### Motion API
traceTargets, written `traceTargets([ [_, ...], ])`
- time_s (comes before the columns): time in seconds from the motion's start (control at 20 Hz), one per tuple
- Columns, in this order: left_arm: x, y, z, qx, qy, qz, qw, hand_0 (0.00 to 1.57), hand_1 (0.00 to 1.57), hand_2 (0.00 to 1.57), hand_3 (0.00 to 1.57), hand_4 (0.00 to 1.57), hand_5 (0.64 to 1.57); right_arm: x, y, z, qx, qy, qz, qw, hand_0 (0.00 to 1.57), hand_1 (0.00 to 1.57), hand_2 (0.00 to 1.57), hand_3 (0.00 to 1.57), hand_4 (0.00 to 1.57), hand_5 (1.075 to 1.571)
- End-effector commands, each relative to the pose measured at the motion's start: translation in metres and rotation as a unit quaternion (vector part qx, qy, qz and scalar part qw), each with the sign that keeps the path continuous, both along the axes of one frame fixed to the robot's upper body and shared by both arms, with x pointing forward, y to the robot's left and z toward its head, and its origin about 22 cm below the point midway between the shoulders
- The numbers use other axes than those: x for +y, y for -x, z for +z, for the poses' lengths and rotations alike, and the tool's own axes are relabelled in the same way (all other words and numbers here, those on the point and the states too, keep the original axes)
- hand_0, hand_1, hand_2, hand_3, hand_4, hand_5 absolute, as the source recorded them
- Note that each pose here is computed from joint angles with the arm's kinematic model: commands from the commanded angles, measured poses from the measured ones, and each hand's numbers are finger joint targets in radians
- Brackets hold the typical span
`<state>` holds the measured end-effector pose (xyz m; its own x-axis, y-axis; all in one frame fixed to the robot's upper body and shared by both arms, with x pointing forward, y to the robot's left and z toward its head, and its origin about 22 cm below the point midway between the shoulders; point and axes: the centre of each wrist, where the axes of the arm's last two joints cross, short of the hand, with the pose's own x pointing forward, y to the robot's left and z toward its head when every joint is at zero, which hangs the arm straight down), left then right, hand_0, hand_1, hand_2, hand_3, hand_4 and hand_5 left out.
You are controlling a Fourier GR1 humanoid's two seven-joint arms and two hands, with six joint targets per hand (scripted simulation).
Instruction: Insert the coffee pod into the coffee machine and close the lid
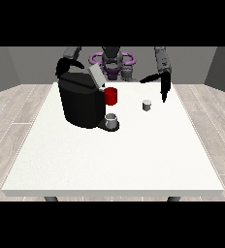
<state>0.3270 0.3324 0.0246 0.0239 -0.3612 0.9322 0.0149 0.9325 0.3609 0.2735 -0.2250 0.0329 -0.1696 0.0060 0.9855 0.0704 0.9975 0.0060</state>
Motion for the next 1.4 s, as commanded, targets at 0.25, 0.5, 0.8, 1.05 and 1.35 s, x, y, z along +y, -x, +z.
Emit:
traceTargets([
  [0.25, -0.021, -0.018, -0.012, 0.058, -0.060, -0.019, 0.996, 0.00, 0.00, 0.00, 0.00, 0.00, 1.571, -0.006, -0.014, -0.025, 0.040, 0.021, -0.035, 0.9984, 0.00, 0.00, 0.00, 0.00, 0.41, 1.571],
  [0.5, -0.018, -0.025, -0.020, 0.062, -0.099, -0.026, 0.993, 0.00, 0.00, 0.37, 0.00, 0.00, 1.571, 0.008, -0.017, -0.024, 0.052, 0.028, -0.025, 0.9979, 0.00, 0.00, 0.00, 0.00, 0.42, 1.571],
  [0.8, -0.009, -0.027, -0.029, 0.103, -0.121, -0.011, 0.987, 0.70, 0.70, 0.78, 0.43, 0.00, 1.571, 0.000, -0.016, -0.031, 0.071, 0.021, -0.028, 0.9969, 0.00, 0.00, 0.00, 0.00, 0.39, 1.571],
  [1.05, 0.004, -0.025, -0.034, 0.089, -0.187, -0.027, 0.978, 0.63, 0.63, 0.76, 0.49, 0.00, 1.571, 0.003, -0.025, -0.010, 0.051, 0.030, -0.010, 0.9982, 0.00, 0.00, 0.00, 0.00, 0.45, 1.571],
  [1.35, -0.003, -0.025, -0.045, 0.090, -0.245, -0.003, 0.965, 0.61, 0.61, 0.75, 0.48, 0.00, 1.571, -0.018, -0.021, -0.013, 0.044, 0.022, -0.013, 0.9987, 0.00, 0.00, 0.00, 0.00, 0.49, 1.571],
])
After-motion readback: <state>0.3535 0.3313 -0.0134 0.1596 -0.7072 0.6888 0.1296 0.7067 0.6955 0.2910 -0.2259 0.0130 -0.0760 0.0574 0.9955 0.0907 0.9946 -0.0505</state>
